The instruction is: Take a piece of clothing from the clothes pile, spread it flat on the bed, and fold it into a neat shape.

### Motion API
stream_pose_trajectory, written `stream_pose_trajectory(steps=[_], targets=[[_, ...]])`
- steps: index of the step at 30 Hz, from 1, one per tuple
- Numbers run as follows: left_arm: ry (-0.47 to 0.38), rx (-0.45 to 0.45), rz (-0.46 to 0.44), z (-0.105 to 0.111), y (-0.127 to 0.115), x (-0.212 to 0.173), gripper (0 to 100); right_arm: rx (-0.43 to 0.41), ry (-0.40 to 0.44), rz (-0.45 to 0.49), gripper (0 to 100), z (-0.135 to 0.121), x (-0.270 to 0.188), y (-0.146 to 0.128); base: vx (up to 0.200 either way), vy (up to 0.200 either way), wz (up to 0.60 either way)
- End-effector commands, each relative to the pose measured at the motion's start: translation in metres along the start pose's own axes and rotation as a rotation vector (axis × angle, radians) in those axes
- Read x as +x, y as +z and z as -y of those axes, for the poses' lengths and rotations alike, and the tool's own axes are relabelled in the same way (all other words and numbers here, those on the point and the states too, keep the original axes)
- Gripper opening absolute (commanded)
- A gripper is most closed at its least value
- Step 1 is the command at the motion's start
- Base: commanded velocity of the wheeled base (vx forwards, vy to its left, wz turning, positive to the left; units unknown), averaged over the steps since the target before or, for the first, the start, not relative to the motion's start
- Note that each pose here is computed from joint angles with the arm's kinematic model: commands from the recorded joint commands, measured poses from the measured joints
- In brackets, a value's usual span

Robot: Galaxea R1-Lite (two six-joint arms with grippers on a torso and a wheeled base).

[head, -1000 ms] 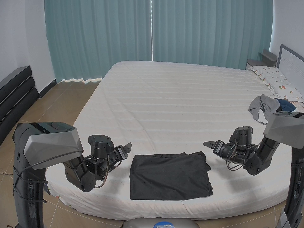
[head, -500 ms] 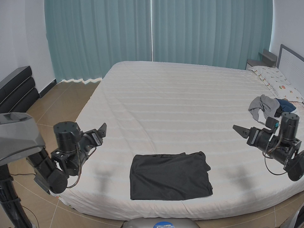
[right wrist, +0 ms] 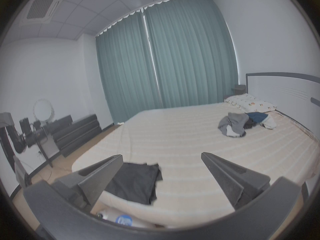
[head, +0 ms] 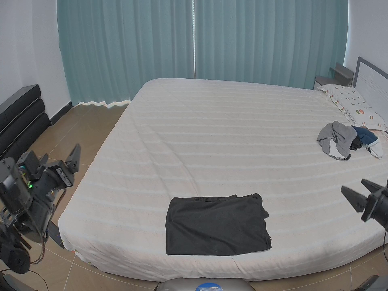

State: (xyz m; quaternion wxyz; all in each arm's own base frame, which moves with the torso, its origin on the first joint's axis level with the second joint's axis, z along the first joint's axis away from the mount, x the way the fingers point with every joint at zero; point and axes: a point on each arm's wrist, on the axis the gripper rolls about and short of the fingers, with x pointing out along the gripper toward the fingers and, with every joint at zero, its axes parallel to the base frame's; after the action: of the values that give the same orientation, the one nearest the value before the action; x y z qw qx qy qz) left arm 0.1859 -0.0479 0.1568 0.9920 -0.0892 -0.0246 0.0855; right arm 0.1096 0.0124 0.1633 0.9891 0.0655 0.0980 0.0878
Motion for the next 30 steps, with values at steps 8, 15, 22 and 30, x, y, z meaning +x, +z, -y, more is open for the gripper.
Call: stream_pose_trajectory(steps=[8,15,22,30], targets=[[0.182,0.093,0.133,-0.062,0.038,-0.117,100,-0.151,0.038,0.105,100,-0.005,-0.101,-0.038,0.000,0.000,0.00],[0.277,0.135,0.117,-0.085,0.037,-0.164,100,-0.166,-0.039,0.107,100,-0.006,-0.118,-0.048,0.000,0.000,0.00],[0.368,0.149,0.134,-0.094,0.023,-0.190,100,-0.196,-0.210,0.110,100,-0.007,-0.130,-0.065,0.000,0.000,0.00],[0.418,0.147,0.201,-0.096,0.015,-0.206,100,-0.295,-0.197,0.168,100,-0.004,-0.139,-0.083,0.000,0.000,0.00]])
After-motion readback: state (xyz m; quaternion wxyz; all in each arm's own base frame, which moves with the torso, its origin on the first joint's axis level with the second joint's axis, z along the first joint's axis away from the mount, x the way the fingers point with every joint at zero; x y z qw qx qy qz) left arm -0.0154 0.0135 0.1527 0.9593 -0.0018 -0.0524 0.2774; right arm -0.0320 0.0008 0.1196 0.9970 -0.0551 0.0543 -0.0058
